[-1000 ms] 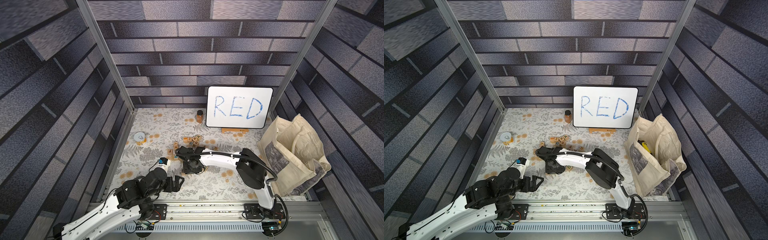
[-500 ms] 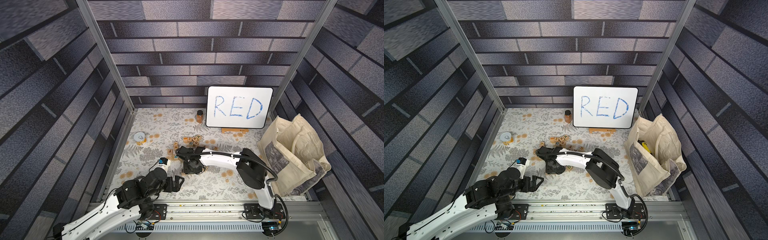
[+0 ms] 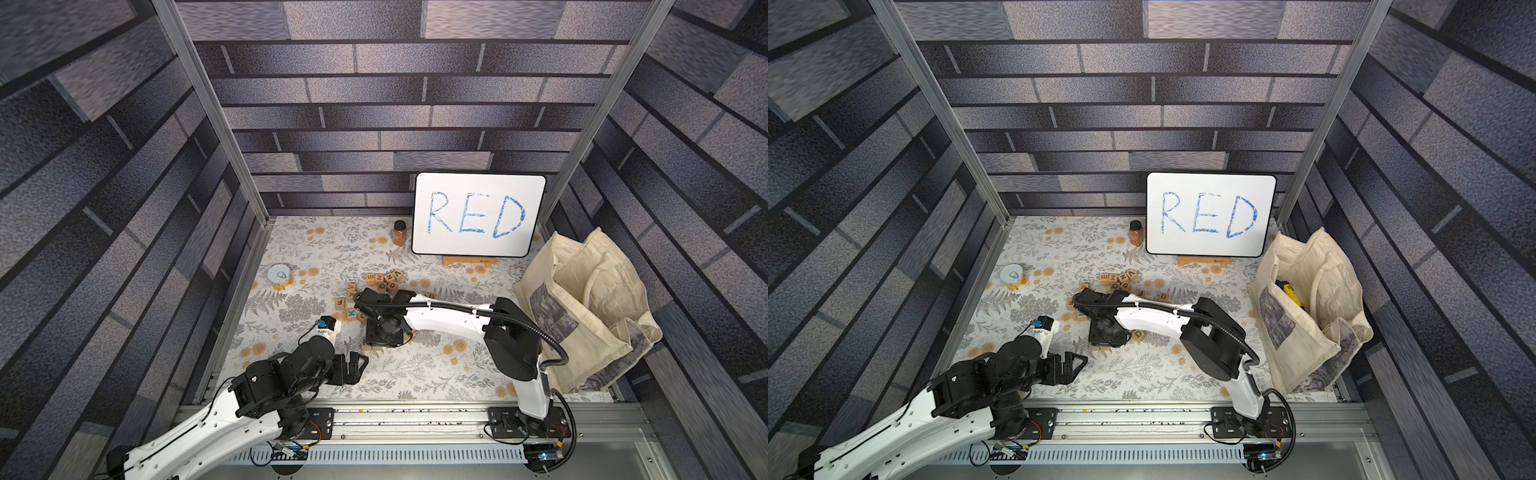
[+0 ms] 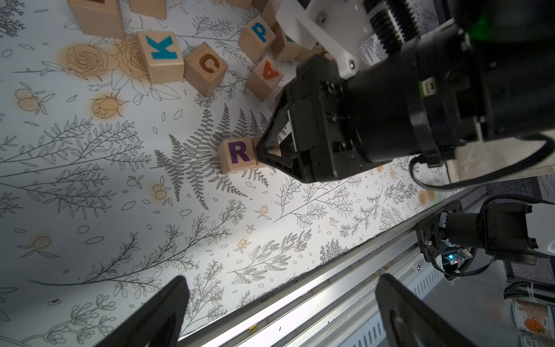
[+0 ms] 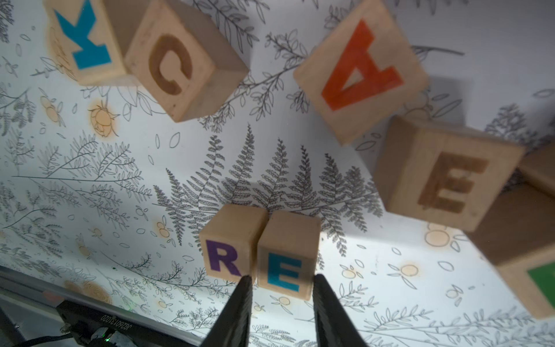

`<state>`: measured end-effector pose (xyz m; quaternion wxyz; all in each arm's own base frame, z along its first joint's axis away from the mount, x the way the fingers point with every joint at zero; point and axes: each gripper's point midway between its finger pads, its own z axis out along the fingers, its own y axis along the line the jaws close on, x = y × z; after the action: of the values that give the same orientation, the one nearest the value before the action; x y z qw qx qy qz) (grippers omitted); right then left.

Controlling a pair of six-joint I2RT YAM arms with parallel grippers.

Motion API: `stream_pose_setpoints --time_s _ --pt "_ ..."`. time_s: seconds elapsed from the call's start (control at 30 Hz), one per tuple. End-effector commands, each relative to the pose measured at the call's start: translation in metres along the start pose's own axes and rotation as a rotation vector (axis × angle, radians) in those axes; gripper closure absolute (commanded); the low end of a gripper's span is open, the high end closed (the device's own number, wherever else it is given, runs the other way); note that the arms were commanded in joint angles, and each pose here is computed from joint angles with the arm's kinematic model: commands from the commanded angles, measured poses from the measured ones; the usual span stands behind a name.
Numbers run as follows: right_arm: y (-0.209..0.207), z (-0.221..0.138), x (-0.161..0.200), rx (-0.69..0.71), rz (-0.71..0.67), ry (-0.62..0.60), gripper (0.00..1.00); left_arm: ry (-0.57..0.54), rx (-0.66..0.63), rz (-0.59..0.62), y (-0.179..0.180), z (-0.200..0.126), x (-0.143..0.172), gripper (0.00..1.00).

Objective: Assemble the uppercase word "red" with letter blocks
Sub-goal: Place the letter block at the center of the board, then pick up the letter block from the center of the board.

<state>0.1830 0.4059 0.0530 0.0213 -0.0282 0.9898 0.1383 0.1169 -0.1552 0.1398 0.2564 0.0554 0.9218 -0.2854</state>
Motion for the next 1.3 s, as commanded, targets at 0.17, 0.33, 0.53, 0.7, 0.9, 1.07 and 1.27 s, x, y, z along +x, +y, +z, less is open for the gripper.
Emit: stream_pose_setpoints --time_s 0.17,0.33,0.53,0.7,0.9,1.07,1.27 --pt "-0.015 -0.027 -0.005 0.046 0.012 -0.033 0.63 -0.016 0.005 0.022 -0.002 -0.005 -0.004 0.00" --pt "-0.017 -0.043 -0.011 0.039 -0.016 -0.056 0.62 -0.033 0.006 0.048 -0.010 -0.009 -0.014 0.00" --pt "-0.028 -0.058 -0.015 0.053 -0.028 -0.070 0.56 -0.021 0.014 0.084 -0.023 -0.004 -0.025 0.00" --pt "-0.040 -0.064 -0.015 0.064 -0.013 -0.069 0.43 -0.008 0.025 0.101 -0.032 0.003 -0.034 0.00" --pt "-0.053 -0.069 -0.015 0.072 -0.018 -0.069 0.23 0.001 0.045 0.103 -0.040 0.011 -0.042 0.00" --pt "-0.064 -0.072 -0.016 0.092 -0.054 -0.067 0.03 0.010 0.054 0.100 -0.043 0.020 -0.047 0.00" --pt "-0.070 -0.075 -0.016 0.095 -0.149 -0.058 0.01 0.024 0.062 0.105 -0.046 0.030 -0.049 0.00"
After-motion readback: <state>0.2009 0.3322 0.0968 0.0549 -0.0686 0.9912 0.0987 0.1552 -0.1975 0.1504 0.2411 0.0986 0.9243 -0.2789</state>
